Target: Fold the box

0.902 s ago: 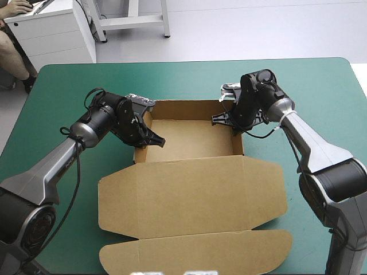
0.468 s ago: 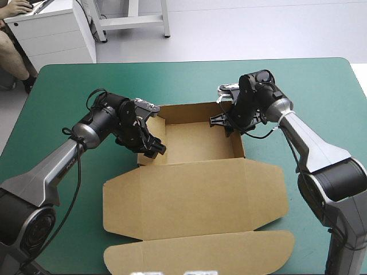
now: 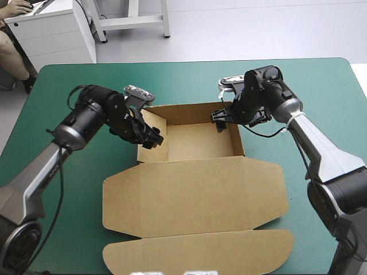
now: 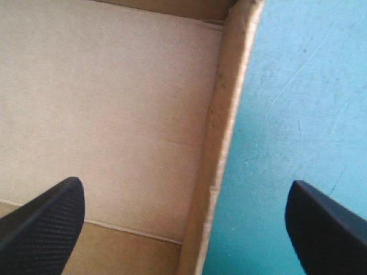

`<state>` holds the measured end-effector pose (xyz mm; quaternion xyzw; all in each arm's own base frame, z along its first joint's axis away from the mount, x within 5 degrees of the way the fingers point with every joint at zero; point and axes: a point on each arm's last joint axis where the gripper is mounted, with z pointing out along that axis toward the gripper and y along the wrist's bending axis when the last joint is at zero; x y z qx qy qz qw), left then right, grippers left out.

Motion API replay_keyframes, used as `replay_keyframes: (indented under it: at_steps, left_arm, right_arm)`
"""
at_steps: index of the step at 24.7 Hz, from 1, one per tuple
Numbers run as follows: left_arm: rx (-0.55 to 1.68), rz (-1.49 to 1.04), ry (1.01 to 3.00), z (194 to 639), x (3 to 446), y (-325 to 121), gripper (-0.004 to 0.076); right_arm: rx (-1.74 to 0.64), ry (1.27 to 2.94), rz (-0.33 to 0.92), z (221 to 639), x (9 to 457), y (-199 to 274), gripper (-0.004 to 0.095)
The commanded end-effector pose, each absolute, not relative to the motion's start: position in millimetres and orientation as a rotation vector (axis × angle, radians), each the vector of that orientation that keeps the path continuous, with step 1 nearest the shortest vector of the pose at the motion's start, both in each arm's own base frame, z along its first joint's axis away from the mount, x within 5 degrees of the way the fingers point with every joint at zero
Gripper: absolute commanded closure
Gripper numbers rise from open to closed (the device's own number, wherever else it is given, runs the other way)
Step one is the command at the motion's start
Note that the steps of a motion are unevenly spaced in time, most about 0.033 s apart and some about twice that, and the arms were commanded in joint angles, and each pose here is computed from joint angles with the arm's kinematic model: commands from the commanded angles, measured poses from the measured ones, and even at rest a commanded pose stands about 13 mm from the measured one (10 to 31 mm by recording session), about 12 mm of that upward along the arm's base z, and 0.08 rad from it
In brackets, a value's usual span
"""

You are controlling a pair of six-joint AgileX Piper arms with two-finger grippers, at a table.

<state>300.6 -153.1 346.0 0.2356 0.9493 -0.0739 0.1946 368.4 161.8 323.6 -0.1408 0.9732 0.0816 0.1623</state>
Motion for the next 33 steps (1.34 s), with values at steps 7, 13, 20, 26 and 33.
replay_keyframes:
  at_steps: [7,13,20,26,33]
  left_arm:
    - [0.583,-0.212,2.226,468,234,-116,0.0407]
    - [0.565,-0.133,2.146,497,186,-85,0.0657]
    - [0.591,-0.027,2.08,513,135,-53,0.073]
    - [0.541,-0.156,1.933,531,73,-30,0.0731]
    - [0.578,0.01,2.171,467,106,-36,0.0731]
  right_arm:
    - [-0.441,2.569,0.259,400,330,144,0.0035]
    - [-0.439,2.539,0.265,406,327,143,0.0045]
    - [-0.429,2.499,0.276,408,330,144,0.0061]
    - [-0.438,2.599,0.258,377,349,152,0.0063]
    - [-0.429,2.692,0.244,323,382,166,0.0137]
